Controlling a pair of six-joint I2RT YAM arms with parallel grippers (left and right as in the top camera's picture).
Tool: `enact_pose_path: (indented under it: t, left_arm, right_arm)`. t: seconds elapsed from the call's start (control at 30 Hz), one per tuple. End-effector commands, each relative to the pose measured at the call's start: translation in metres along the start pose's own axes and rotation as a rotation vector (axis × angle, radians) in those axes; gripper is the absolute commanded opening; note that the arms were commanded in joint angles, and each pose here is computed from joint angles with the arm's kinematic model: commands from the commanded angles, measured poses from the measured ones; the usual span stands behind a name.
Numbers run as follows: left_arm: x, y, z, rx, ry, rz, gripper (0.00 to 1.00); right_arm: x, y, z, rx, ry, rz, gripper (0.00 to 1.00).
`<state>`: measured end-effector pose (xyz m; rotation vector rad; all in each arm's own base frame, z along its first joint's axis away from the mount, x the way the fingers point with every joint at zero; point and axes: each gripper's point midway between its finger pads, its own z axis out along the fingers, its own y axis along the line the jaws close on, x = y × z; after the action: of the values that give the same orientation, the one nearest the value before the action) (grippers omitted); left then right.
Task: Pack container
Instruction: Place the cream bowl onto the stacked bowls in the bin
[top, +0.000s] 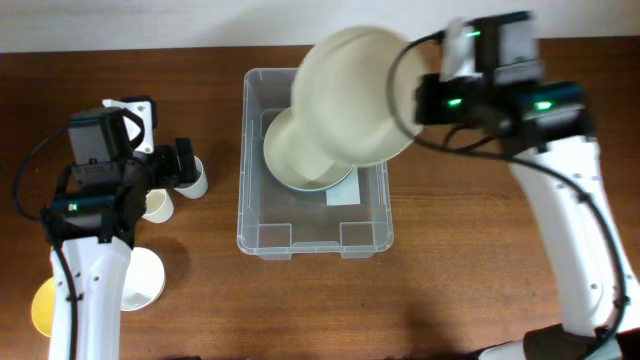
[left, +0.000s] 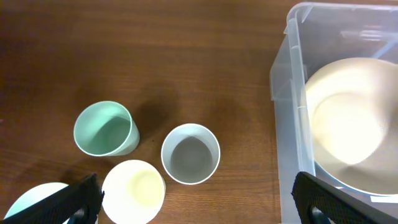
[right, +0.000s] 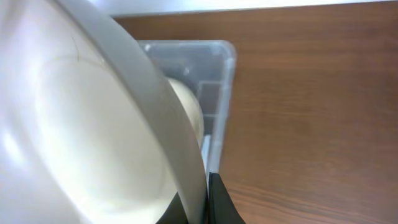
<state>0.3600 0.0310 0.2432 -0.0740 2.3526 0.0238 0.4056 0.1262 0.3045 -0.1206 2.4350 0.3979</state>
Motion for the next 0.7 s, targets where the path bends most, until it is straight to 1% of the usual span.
enact_pose_path:
  t: [0.0, 0.1, 0.23, 0.37, 0.47, 0.57, 0.6, 0.67]
  left_arm:
    - [-0.016, 0.008, -0.029, -0.029, -0.089, -0.021, 0.99]
    - [-0.015, 0.019, -0.045, -0.054, -0.108, -0.043, 0.99]
    - [-0.005, 0.036, -0.062, -0.093, -0.061, -0.089, 1.0]
    - [-0.002, 0.048, -0.076, -0.123, -0.036, -0.121, 0.99]
    - [-0.003, 0.049, -0.077, -0.124, -0.04, -0.122, 1.0]
    - [-0.003, 0.049, -0.077, -0.124, -0.039, -0.122, 1.0]
    - [-0.003, 0.049, -0.077, -0.124, -0.039, -0.122, 1.0]
    - [-0.003, 0.049, -0.077, -0.124, -0.039, -0.122, 1.0]
  right_arm:
    - [0.008, 0.01, 0.031, 0.066, 0.046, -0.054, 0.04]
    - [0.023, 0.021, 0.07, 0.059, 0.123, -0.08, 0.04]
    - [0.041, 0.024, 0.121, 0.063, 0.199, -0.095, 0.04]
    - [0.051, 0.017, 0.161, 0.073, 0.235, -0.092, 0.04]
    - [0.057, 0.011, 0.176, 0.095, 0.252, -0.093, 0.04]
    - [0.06, 0.01, 0.18, 0.098, 0.261, -0.093, 0.04]
    - [0.06, 0.01, 0.18, 0.096, 0.261, -0.104, 0.09]
    - [0.056, 0.012, 0.176, 0.09, 0.251, -0.126, 0.31]
